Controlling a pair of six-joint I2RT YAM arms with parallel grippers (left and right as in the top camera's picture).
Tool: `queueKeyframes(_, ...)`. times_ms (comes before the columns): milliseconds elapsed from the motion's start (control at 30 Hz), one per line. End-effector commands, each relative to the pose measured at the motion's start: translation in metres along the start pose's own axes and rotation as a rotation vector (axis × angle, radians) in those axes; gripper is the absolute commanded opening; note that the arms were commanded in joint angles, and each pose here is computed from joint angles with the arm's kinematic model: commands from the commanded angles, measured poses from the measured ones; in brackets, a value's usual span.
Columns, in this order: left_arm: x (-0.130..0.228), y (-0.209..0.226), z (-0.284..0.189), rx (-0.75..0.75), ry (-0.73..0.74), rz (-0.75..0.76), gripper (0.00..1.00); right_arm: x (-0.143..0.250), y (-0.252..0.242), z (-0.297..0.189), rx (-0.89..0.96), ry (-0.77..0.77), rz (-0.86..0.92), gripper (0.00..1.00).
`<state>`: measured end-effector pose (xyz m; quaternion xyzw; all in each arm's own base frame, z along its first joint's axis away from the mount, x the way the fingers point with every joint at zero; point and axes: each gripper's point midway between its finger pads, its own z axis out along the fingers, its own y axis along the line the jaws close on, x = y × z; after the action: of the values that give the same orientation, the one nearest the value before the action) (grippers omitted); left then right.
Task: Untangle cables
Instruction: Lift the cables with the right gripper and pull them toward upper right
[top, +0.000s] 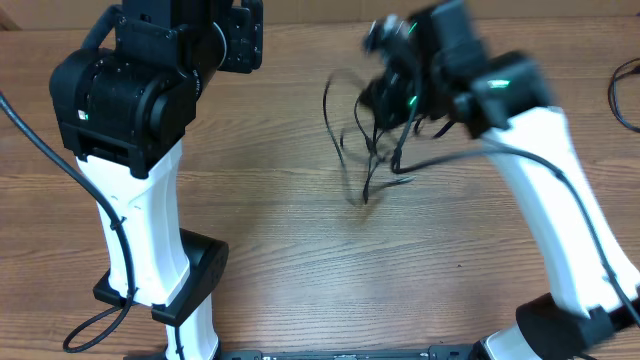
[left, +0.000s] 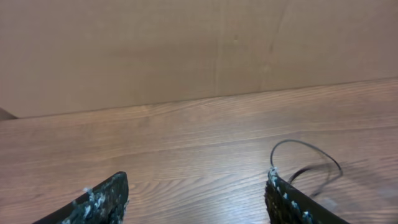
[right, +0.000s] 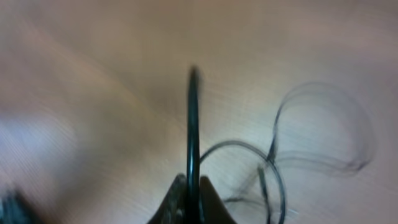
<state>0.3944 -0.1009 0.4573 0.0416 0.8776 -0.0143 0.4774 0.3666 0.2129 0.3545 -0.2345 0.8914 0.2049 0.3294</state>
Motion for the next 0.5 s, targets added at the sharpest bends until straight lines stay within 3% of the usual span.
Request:
queueKeyframes(0,-0.003,0.015,-0.006,-0.041,-0.016,0.004,0.7,-0.052,0.008,-0.102,0.106,-0.275,0.005,0.04)
queueKeyframes(133,0.003,0.021,-0.001,-0.029,0.019,0.002,0.73,-0.073,0.005,-0.171,0.222,-0.458,-0.007,0.04)
queueKeyframes(300,0.02,-0.003,0.017,0.15,0.113,0.081,0.83,-0.084,-0.007,-0.222,0.362,-0.6,0.014,0.04)
queueKeyframes(467,0.05,-0.065,0.025,0.563,0.207,0.289,0.95,-0.088,-0.017,-0.244,0.446,-0.664,0.036,0.04)
